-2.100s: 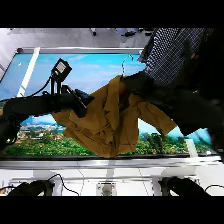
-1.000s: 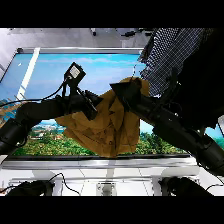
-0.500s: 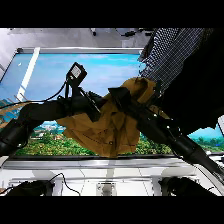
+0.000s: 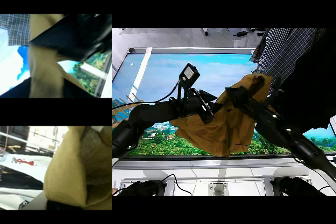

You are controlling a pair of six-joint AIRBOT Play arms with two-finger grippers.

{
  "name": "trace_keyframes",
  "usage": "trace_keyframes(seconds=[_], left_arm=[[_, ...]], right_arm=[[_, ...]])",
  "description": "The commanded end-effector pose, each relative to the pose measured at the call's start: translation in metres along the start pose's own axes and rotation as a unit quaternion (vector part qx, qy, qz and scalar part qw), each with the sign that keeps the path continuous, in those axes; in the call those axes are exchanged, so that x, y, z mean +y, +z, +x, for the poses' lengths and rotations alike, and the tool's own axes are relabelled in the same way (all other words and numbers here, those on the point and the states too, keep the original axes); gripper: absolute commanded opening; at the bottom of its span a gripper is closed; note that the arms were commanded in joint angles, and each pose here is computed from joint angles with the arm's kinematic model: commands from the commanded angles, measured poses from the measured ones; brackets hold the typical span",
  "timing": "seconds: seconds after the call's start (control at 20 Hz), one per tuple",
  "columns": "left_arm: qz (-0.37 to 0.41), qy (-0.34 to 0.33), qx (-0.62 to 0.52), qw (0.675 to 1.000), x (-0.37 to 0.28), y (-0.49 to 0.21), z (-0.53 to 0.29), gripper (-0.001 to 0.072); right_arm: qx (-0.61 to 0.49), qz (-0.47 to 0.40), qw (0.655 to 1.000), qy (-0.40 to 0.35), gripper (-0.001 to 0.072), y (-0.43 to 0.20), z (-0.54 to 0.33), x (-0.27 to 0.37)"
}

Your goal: Fold the clothes and pants, and hang the long-sleeved shirts on hangers.

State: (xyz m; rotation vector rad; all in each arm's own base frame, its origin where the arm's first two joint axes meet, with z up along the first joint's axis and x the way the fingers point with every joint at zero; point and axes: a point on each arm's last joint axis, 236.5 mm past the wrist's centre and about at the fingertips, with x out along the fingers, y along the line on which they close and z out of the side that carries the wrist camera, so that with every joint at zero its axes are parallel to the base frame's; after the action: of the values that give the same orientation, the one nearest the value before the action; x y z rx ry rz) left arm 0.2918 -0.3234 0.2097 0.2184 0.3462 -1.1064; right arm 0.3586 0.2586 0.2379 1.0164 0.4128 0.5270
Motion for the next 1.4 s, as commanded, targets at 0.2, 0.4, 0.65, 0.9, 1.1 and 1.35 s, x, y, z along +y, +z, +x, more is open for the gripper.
trace_keyframes(seconds=[0.2,0.4,0.65,0.9,1.1,1.35], left_arm=[[0.048,0.021,-0.08,0.995,-0.024,0.054,-0.066,0.0487],[0.065,0.029,-0.111,0.991,-0.034,0.072,-0.092,0.0486],[0.065,0.029,-0.113,0.991,-0.035,0.073,-0.094,0.0482],[0.065,0.029,-0.113,0.991,-0.035,0.073,-0.094,0.0483],[0.065,0.029,-0.113,0.991,-0.035,0.073,-0.094,0.0482],[0.058,0.028,-0.113,0.992,-0.036,0.073,-0.094,0.0482]], right_arm=[[-0.103,-0.096,0.99,-0.031,0.0036,0.106,-0.135,0.061],[-0.253,-0.191,0.946,-0.072,0.0036,0.19,-0.246,0.127],[-0.379,-0.216,0.878,-0.199,0.0036,0.248,-0.365,0.15],[-0.441,-0.207,0.85,-0.199,0.0037,0.285,-0.424,0.184],[-0.43,-0.152,0.878,-0.147,0.0037,0.319,-0.432,0.181],[-0.309,-0.015,0.947,-0.087,0.0037,0.366,-0.391,0.116]])
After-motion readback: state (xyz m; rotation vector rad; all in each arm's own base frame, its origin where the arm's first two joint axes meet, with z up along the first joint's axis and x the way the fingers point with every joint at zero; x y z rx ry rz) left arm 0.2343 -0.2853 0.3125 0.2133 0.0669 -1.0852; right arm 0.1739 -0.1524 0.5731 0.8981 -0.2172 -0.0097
